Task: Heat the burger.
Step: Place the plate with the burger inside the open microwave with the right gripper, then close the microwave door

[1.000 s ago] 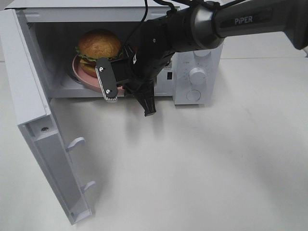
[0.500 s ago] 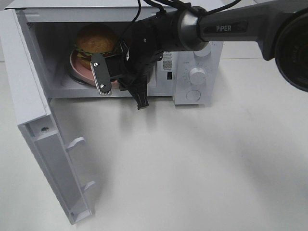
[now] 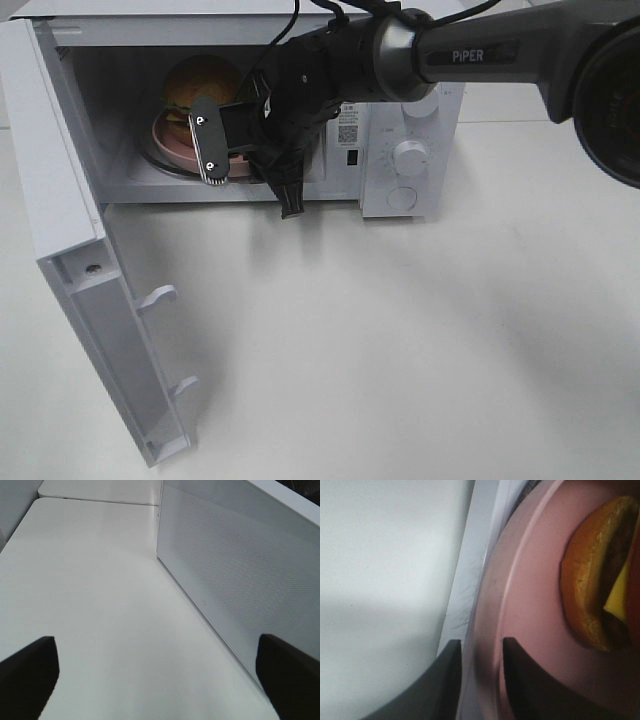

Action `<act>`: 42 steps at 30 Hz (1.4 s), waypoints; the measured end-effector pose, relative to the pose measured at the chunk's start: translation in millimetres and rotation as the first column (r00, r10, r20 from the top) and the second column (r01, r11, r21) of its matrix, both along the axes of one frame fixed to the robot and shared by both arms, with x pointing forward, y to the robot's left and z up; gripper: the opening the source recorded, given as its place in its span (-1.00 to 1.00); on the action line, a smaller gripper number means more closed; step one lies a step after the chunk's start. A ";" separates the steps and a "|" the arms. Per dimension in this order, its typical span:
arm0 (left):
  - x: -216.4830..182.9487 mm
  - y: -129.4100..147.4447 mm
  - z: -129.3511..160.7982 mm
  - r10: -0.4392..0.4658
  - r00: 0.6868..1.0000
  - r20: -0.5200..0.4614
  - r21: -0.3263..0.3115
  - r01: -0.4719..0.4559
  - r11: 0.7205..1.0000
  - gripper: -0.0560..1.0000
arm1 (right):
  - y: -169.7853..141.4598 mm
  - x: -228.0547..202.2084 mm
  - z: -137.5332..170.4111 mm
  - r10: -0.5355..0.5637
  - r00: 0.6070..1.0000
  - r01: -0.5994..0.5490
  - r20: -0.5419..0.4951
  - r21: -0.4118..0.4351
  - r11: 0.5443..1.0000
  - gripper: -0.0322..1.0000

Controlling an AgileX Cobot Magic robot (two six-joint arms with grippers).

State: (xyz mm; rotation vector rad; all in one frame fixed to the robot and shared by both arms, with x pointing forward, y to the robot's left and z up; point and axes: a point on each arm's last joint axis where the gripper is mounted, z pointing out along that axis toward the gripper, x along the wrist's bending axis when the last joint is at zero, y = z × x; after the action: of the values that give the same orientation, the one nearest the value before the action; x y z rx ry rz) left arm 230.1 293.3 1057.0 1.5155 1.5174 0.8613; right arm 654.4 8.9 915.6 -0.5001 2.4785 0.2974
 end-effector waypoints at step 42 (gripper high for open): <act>0.0 0.0 0.0 0.000 1.000 0.000 0.000 0.000 1.000 0.99 | -82.0 -125.9 42.3 0.038 0.999 -0.039 0.015 0.048 0.998 0.50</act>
State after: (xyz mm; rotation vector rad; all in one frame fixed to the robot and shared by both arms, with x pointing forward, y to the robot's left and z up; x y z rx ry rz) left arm 230.1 293.3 1057.0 1.5155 1.5174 0.8613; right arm 528.4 -73.1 957.9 -0.5284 2.4444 0.3668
